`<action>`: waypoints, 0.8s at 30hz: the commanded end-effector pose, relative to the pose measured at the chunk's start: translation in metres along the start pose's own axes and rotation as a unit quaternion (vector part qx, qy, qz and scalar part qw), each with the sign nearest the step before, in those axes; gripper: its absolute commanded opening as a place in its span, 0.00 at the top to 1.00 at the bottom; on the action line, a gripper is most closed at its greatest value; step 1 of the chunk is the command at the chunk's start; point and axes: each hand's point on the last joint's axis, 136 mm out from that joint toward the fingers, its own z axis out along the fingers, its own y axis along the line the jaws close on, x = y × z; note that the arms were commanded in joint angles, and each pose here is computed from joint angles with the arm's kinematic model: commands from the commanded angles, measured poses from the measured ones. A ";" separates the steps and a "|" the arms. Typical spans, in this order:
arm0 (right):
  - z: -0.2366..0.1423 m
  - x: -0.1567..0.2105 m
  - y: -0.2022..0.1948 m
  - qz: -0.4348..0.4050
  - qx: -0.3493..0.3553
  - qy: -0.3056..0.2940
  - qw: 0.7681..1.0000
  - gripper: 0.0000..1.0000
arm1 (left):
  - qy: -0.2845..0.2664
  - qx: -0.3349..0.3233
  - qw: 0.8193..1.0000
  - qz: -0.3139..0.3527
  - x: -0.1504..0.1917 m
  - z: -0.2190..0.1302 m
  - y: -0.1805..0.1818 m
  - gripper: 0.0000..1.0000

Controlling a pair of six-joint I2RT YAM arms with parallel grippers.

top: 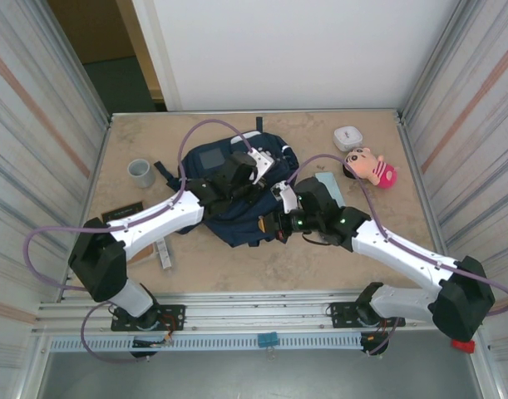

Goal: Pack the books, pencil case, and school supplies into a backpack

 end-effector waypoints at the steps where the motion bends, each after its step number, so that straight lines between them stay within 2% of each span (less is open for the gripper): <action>1: 0.008 -0.007 0.016 0.031 -0.044 -0.023 0.998 0.98 | -0.084 0.013 0.996 -0.030 -0.040 -0.013 -0.001 1.00; 5: 0.004 -0.011 0.009 0.042 -0.029 -0.044 0.998 0.62 | -0.103 0.078 0.992 0.002 -0.038 -0.023 -0.017 1.00; 8: -0.010 -0.020 -0.008 0.076 -0.008 -0.076 0.994 0.44 | -0.116 0.116 0.986 0.009 -0.036 -0.032 -0.019 1.00; 10: -0.020 -0.029 -0.023 0.109 0.002 -0.100 0.989 0.37 | -0.127 0.147 0.981 0.010 -0.035 -0.039 -0.019 1.00; 13: -0.032 -0.045 -0.042 0.151 0.020 -0.134 0.979 0.29 | -0.145 0.191 0.971 0.007 -0.035 -0.050 -0.019 1.00; 24: -0.019 -0.041 -0.060 0.209 0.022 -0.174 0.962 0.22 | -0.161 0.240 0.957 0.034 -0.039 -0.066 -0.019 1.00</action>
